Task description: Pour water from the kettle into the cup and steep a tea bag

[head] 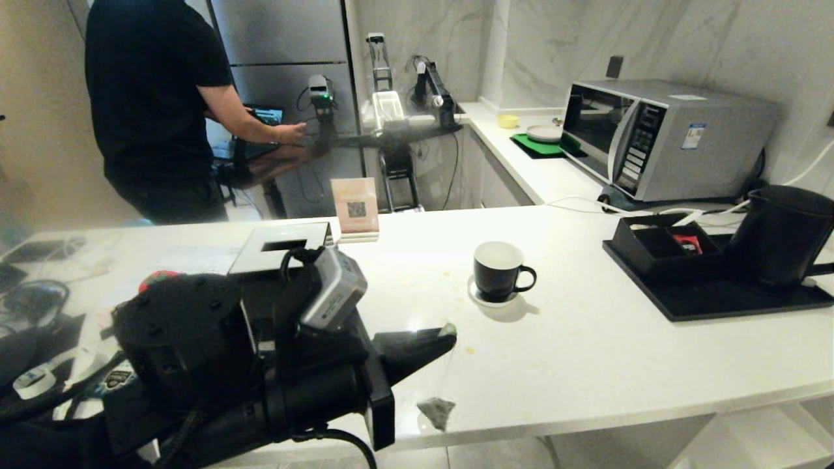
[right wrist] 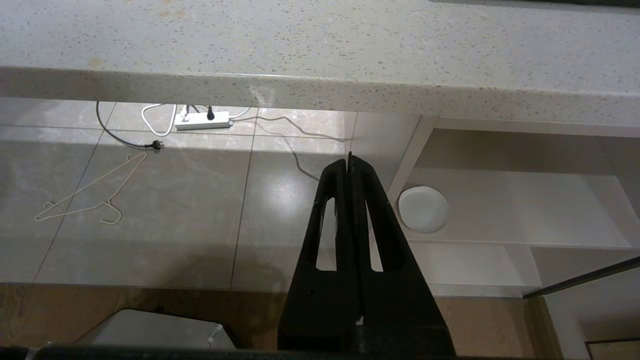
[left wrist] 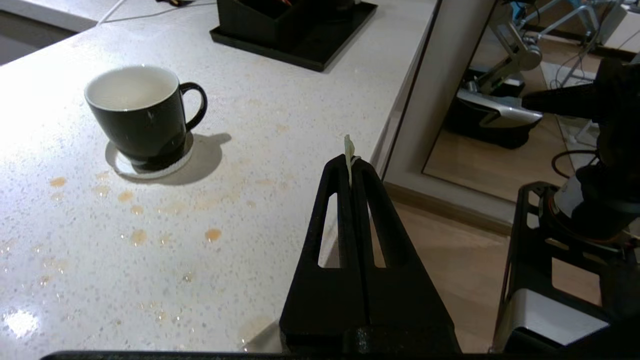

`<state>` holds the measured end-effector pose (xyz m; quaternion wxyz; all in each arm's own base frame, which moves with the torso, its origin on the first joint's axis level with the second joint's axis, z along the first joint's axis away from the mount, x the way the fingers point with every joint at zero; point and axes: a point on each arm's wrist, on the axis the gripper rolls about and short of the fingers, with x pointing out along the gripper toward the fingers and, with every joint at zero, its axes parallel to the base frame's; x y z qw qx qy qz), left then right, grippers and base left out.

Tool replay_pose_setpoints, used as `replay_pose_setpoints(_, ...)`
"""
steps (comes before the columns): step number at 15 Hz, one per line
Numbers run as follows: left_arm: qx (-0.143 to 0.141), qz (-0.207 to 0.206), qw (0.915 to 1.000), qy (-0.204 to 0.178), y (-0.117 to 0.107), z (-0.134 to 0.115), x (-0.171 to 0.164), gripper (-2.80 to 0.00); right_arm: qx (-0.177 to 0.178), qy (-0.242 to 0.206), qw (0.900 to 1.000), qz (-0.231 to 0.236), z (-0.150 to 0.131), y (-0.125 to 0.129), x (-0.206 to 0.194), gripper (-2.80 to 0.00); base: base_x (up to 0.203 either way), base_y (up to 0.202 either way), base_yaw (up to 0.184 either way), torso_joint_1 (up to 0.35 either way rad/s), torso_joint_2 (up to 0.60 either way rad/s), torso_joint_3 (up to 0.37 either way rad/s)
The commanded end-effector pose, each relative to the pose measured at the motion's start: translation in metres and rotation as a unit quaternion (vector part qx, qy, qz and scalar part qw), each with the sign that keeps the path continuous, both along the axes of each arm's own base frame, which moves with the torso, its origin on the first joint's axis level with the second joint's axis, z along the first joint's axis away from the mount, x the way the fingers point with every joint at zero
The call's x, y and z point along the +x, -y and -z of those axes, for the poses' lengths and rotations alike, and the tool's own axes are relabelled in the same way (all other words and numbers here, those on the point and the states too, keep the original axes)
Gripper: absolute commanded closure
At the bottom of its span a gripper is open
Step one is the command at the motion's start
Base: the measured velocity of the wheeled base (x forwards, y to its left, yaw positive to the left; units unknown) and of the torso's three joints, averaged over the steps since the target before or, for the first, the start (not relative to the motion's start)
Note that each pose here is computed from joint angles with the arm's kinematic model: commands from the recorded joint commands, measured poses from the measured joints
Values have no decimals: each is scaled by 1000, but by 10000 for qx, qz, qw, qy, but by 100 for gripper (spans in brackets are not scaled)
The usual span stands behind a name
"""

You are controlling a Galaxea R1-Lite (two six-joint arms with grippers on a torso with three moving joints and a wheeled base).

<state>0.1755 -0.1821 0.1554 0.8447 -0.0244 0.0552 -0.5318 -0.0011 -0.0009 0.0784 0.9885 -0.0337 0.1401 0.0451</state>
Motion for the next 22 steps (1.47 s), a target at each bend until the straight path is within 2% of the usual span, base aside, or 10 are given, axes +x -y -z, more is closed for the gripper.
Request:
replay_pose_setpoints(1,-39,-10,10000,32,-3,-2,-3,0,-3,-22,10000,-6,0,0,0,0,0,0,0,0,0,0)
replay_pose_setpoints(9,-43,-26,10000,17,-3,-2,-2,0,6,-22,10000,35,0,0,0,0,0,0,0,0,0,0)
replay_pose_setpoints(11,-38,-18,10000,21,-3,-2,-2,0,6,-33,9998,177,0,0,0,0,0,0,0,0,0,0)
replay_pose_setpoints(12,-31,-18,10000,14,-3,-1,-2,0,7,-27,9992,394,0,0,0,0,0,0,0,0,0,0)
replay_pose_setpoints(14,-31,-19,10000,4,-2,-1,-1,0,24,299,9974,660,0,0,-5,0,0,0,0,0,0,0)
replay_pose_setpoints(17,3,-18,10000,-21,1,2,2,0,82,1226,9904,638,3,0,-19,0,0,0,0,0,0,0)
replay_pose_setpoints(18,-3,-18,10000,-15,3,1,4,0,147,1385,9882,632,3,0,-21,0,0,0,0,0,0,0)
replay_pose_setpoints(20,-20,-18,10000,3,4,0,5,0,343,1407,9872,668,3,0,-22,0,0,0,0,0,0,0)
replay_pose_setpoints(22,-26,-28,10000,-4,4,0,6,0,374,1407,9870,676,3,0,-22,0,0,0,0,0,0,0)
